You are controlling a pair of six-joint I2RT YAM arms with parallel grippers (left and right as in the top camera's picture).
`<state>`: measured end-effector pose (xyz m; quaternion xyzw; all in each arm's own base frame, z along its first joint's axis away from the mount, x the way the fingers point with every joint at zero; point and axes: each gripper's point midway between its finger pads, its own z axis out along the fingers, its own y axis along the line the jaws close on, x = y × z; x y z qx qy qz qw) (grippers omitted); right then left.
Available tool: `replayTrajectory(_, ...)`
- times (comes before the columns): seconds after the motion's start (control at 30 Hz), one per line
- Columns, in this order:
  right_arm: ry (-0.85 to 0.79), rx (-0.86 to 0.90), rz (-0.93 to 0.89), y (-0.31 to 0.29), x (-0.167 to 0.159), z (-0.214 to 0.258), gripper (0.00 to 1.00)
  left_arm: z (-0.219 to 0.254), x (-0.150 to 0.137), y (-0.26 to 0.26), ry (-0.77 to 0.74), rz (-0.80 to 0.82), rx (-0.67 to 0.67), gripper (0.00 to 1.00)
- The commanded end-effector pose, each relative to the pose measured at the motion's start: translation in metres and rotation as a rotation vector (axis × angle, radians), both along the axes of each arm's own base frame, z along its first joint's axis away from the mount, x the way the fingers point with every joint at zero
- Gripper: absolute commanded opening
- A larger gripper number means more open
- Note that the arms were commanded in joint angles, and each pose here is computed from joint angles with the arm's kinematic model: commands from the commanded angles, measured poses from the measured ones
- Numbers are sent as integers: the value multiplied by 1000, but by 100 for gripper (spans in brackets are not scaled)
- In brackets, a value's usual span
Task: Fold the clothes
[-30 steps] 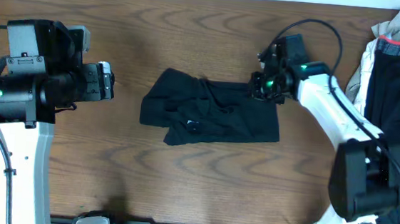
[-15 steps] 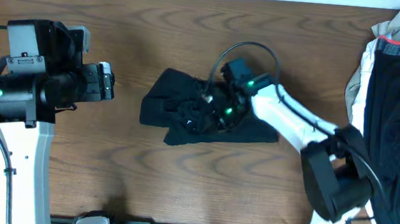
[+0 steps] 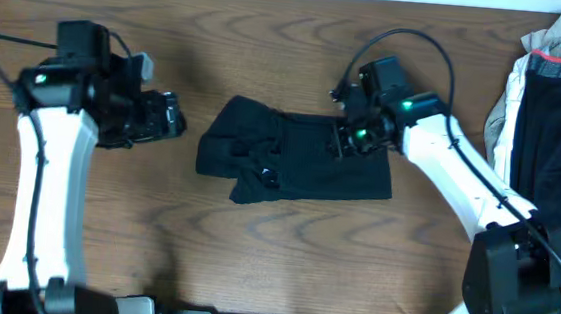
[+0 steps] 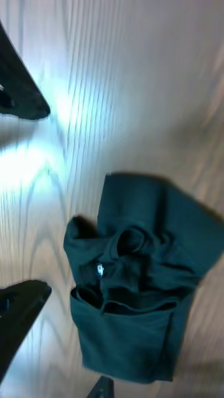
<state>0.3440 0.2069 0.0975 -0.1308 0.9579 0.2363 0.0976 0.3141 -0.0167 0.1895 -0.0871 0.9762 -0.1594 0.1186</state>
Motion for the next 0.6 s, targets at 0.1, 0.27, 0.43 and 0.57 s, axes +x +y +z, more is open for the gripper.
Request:
replayTrajectory(0.1,27,-20,-109,-32,9,2,2,-71,6,-31,202,32,-168,88)
replayTrajectory(0.27,61,-33,-143,-48,7,-1,1,-116,21,-51,255,-12,-217,89)
replayTrajectory(0.43,80,-43,-140,-54,3,-2,1,-149,31,-62,277,-47,-198,93)
replayTrajectory(0.57,90,-49,-135,-55,0,-3,1,-175,29,-77,323,-86,-191,94)
